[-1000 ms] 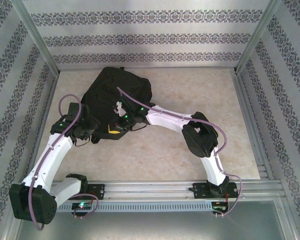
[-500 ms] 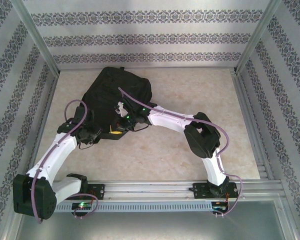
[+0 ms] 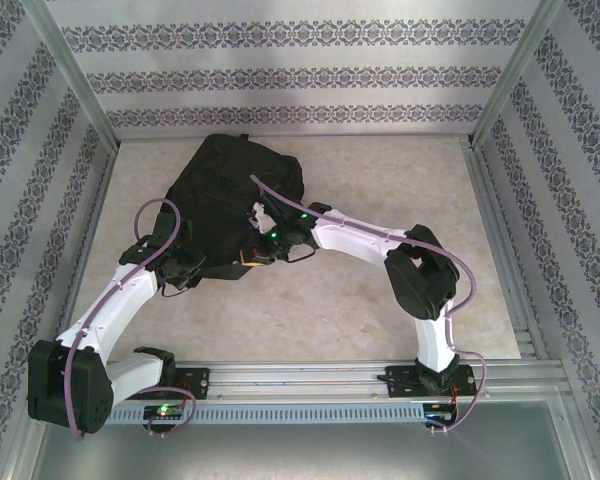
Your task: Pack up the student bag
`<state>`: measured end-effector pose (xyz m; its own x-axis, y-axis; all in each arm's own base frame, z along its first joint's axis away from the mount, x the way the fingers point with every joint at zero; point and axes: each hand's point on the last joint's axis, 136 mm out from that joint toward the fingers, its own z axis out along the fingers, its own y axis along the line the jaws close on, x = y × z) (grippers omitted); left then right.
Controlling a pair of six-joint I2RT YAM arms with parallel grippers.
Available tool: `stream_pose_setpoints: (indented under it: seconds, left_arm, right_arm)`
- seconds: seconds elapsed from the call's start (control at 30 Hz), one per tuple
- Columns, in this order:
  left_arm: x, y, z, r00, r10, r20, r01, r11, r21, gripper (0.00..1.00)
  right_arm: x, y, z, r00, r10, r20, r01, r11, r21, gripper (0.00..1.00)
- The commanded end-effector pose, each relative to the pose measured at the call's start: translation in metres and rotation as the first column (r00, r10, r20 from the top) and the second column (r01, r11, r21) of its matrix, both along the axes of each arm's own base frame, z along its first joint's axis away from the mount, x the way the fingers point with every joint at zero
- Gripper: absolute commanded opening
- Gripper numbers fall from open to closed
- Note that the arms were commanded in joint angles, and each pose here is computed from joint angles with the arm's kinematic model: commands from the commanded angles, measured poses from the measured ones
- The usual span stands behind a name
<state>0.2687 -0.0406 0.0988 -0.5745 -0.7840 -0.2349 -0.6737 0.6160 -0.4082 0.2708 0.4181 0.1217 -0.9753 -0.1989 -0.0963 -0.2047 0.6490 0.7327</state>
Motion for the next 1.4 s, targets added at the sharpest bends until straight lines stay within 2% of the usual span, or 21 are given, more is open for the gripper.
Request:
stream_pose_setpoints:
  seconds: [0.0, 0.27, 0.53, 0.67, 0.77, 0.97, 1.07, 1.17, 1.37]
  left_arm:
    - [-0.005, 0.014, -0.004, 1.0, 0.007, 0.001, -0.007, 0.996, 0.086, 0.0]
    - [-0.005, 0.012, -0.002, 1.0, -0.007, 0.009, 0.006, 0.997, 0.077, 0.0]
    - [-0.005, 0.002, -0.003, 0.998, -0.056, 0.024, 0.054, 0.997, 0.048, 0.0]
    - [0.002, -0.022, 0.001, 0.986, -0.156, 0.063, 0.155, 0.988, 0.021, 0.0]
    - [0.006, -0.054, 0.007, 0.955, -0.281, 0.092, 0.282, 0.959, -0.001, 0.0]
    - [0.001, -0.122, 0.02, 0.827, -0.545, 0.137, 0.55, 0.835, 0.002, 0.0]
    - [-0.008, -0.157, 0.02, 0.738, -0.663, 0.13, 0.667, 0.745, 0.009, 0.0]
    - [-0.026, -0.197, 0.02, 0.617, -0.777, 0.128, 0.784, 0.62, -0.017, 0.0]
    - [-0.056, -0.241, 0.019, 0.46, -0.879, 0.122, 0.887, 0.46, -0.029, 0.0]
  right_arm:
    - [0.009, -0.036, 0.008, 0.998, -0.029, 0.048, 0.032, 0.997, -0.066, 0.0]
    - [0.057, -0.086, 0.005, 0.978, -0.187, 0.092, 0.195, 0.976, -0.093, 0.0]
    - [0.101, -0.129, 0.006, 0.921, -0.368, 0.126, 0.38, 0.921, -0.089, 0.0]
    - [0.106, -0.134, 0.008, 0.916, -0.382, 0.126, 0.393, 0.916, -0.084, 0.0]
    - [0.104, -0.14, 0.008, 0.908, -0.392, 0.145, 0.407, 0.909, -0.092, 0.0]
    - [0.101, -0.177, 0.002, 0.856, -0.483, 0.182, 0.509, 0.849, -0.143, 0.0]
    - [0.097, -0.195, 0.002, 0.828, -0.518, 0.214, 0.553, 0.818, -0.158, 0.13]
    - [0.092, -0.215, 0.013, 0.797, -0.539, 0.274, 0.592, 0.787, -0.174, 0.38]
    - [0.08, -0.256, 0.054, 0.689, -0.57, 0.448, 0.685, 0.714, -0.145, 0.61]
